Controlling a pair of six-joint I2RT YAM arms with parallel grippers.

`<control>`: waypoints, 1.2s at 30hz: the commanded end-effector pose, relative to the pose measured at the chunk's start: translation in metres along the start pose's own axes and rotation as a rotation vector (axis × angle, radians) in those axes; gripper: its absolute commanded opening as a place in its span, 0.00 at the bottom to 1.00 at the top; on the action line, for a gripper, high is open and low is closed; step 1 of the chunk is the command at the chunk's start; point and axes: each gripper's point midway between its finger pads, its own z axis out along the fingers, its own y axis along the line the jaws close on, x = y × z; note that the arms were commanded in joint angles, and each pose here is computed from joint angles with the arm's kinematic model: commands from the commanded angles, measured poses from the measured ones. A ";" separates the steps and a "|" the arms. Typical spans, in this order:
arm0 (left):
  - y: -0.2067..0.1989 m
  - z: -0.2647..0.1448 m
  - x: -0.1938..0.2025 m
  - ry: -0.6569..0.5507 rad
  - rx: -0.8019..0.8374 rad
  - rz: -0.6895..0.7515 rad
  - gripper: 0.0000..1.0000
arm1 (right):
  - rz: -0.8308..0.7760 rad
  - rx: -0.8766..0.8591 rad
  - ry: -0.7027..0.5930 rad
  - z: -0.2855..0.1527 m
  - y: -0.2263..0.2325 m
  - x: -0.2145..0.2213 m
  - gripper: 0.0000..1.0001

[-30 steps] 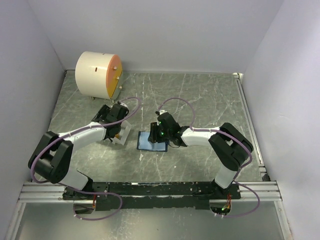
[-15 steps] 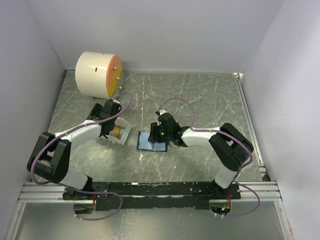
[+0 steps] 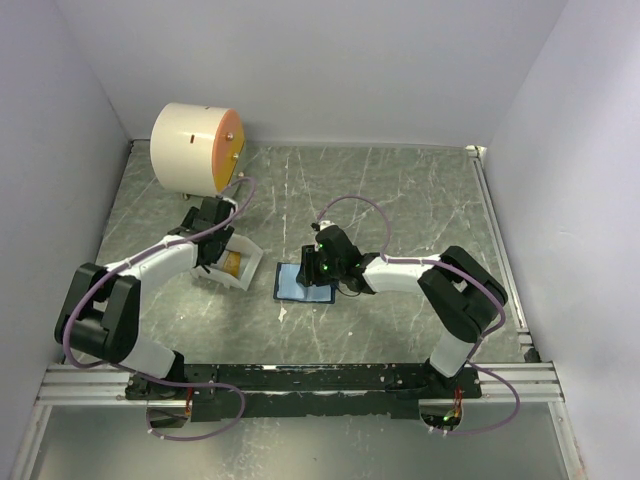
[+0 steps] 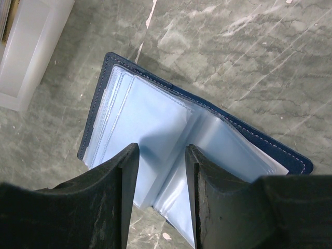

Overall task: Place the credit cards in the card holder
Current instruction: Pick up the credit card from the storage box.

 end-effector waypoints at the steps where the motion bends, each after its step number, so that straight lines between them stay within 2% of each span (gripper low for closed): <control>1: -0.005 0.001 -0.006 0.001 0.055 -0.026 0.78 | 0.002 0.050 0.076 -0.005 -0.015 0.025 0.42; 10: 0.003 0.004 -0.010 0.021 0.037 -0.024 0.62 | 0.002 0.055 0.073 -0.005 -0.016 0.025 0.42; 17: 0.016 -0.001 -0.022 -0.002 0.021 -0.049 0.54 | 0.004 0.048 0.084 -0.003 -0.016 0.027 0.42; 24: 0.017 -0.001 -0.022 0.007 0.028 -0.047 0.50 | 0.003 0.053 0.083 -0.002 -0.017 0.027 0.42; 36: 0.014 -0.005 -0.018 0.018 0.058 -0.041 0.32 | 0.005 0.046 0.088 -0.001 -0.015 0.028 0.42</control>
